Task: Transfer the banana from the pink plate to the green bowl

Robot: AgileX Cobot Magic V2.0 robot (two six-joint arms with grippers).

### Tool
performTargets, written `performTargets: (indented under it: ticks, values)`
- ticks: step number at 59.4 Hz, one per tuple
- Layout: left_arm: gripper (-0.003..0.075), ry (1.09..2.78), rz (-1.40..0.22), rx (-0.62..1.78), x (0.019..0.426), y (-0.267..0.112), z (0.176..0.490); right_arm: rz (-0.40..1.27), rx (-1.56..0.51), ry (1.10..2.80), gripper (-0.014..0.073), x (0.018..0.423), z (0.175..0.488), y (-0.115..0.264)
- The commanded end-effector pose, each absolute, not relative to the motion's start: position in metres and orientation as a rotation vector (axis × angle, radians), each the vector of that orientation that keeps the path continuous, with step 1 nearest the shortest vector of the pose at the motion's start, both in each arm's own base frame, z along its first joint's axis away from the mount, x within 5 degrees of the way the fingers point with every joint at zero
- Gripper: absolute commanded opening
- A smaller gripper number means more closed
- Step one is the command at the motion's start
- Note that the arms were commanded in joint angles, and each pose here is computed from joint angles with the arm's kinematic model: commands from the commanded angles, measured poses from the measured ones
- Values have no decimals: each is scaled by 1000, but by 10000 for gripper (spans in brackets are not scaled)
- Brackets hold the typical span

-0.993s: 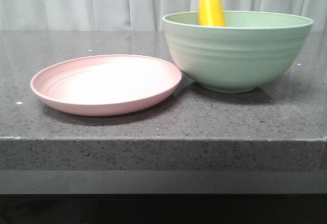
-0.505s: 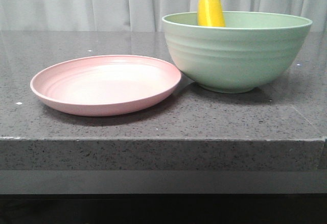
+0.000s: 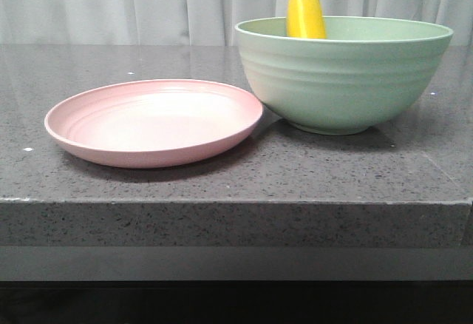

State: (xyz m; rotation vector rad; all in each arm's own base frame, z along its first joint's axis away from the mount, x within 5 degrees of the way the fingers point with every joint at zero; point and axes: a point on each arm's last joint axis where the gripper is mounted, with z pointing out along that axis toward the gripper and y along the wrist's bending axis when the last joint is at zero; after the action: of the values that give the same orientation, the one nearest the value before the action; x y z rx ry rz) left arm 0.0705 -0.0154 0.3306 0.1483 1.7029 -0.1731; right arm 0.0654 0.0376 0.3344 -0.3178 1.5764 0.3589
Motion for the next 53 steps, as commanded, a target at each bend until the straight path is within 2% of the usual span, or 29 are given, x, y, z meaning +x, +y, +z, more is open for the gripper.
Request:
performTargets:
  ticks: [1, 30, 43, 53]
  values:
    - [-20, 1607, -185, 122, 70, -15, 346, 361, -265, 1521, -79, 65, 346, 35]
    - [-20, 1599, -148, 137, 65, -13, 339, 361, -265, 1521, -79, 65, 346, 35]
    - [-20, 1542, -98, 93, 38, -6, 291, 362, -266, 1521, -79, 65, 346, 35]
    - [-20, 1573, -52, 46, 41, -4, 252, 363, -267, 1524, -79, 66, 346, 35]
